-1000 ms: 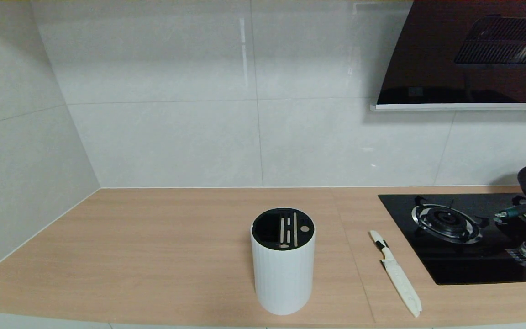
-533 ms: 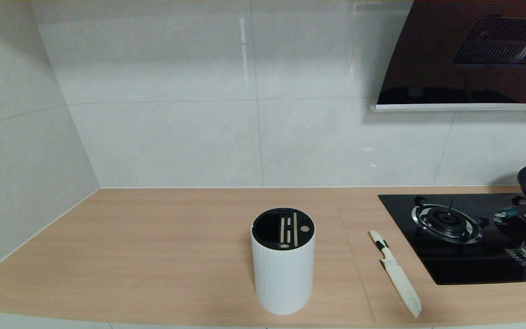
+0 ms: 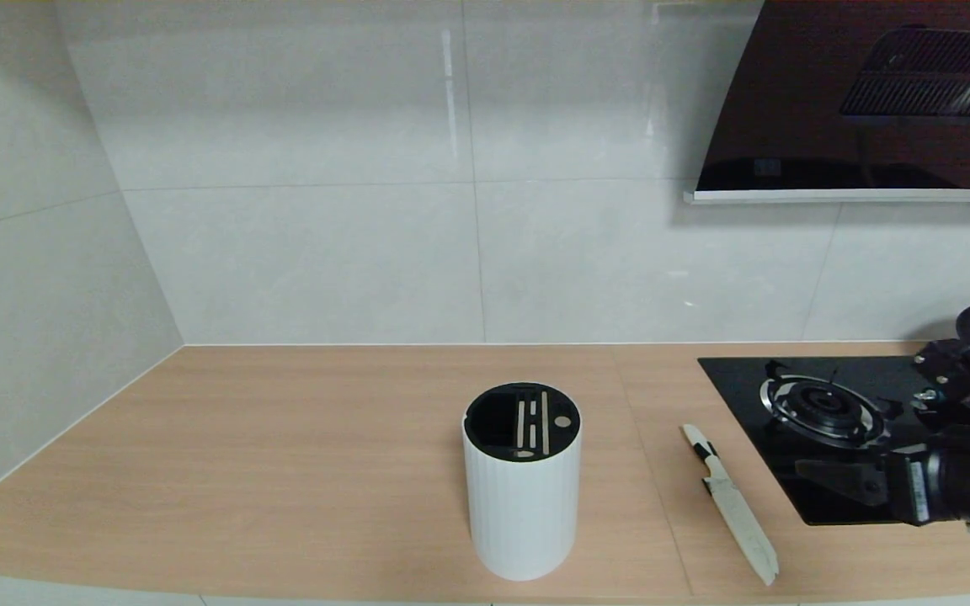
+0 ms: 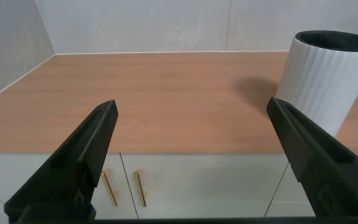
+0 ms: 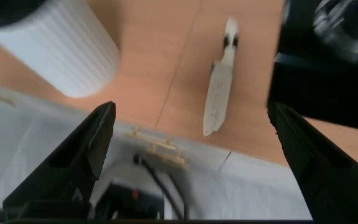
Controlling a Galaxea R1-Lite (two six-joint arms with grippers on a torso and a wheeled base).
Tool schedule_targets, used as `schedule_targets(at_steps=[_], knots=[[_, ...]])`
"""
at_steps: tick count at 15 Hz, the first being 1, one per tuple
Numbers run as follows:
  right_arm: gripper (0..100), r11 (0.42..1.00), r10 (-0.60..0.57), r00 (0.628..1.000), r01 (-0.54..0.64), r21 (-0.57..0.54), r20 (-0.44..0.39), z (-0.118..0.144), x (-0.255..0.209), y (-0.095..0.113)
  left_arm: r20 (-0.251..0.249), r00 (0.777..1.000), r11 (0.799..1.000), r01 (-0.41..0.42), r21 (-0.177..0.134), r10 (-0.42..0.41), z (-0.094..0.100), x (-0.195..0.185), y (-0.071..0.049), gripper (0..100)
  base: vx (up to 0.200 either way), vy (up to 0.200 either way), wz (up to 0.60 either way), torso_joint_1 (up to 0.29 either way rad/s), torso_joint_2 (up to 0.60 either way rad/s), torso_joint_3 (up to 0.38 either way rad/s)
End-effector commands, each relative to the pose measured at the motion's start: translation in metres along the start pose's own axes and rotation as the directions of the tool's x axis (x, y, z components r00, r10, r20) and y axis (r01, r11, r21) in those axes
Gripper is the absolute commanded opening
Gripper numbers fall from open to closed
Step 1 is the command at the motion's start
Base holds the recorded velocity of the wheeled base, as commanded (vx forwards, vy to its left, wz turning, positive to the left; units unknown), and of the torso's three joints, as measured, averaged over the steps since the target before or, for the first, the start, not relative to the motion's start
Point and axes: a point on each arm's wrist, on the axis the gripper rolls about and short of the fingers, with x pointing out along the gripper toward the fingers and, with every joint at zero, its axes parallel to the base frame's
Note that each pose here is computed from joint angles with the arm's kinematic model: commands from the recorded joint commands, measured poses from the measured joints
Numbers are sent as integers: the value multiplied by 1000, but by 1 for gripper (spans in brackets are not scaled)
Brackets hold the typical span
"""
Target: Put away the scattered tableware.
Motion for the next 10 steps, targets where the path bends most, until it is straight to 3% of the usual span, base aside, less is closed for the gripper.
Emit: schedule_targets(at_steps=[1, 4, 6, 10], knots=[[100, 1000, -4, 991, 5, 10, -134, -3, 69, -8, -1, 1000, 1000, 0, -1, 0, 0, 0, 0, 100, 0, 0, 0, 0, 0, 0], [100, 999, -37, 985, 39, 4, -169, -9, 106, -13, 1, 1000, 1000, 0, -1, 0, 0, 0, 0, 100, 0, 0, 0, 0, 0, 0], [100, 999, -41, 967, 46, 13, -253, -28, 133, -18, -1, 1000, 1000, 0, -1, 0, 0, 0, 0, 100, 0, 0, 0, 0, 0, 0], [100, 998, -68, 970, 69, -4, -233, -45, 175, -21, -1, 1000, 1000, 0, -1, 0, 0, 0, 0, 100, 0, 0, 0, 0, 0, 0]])
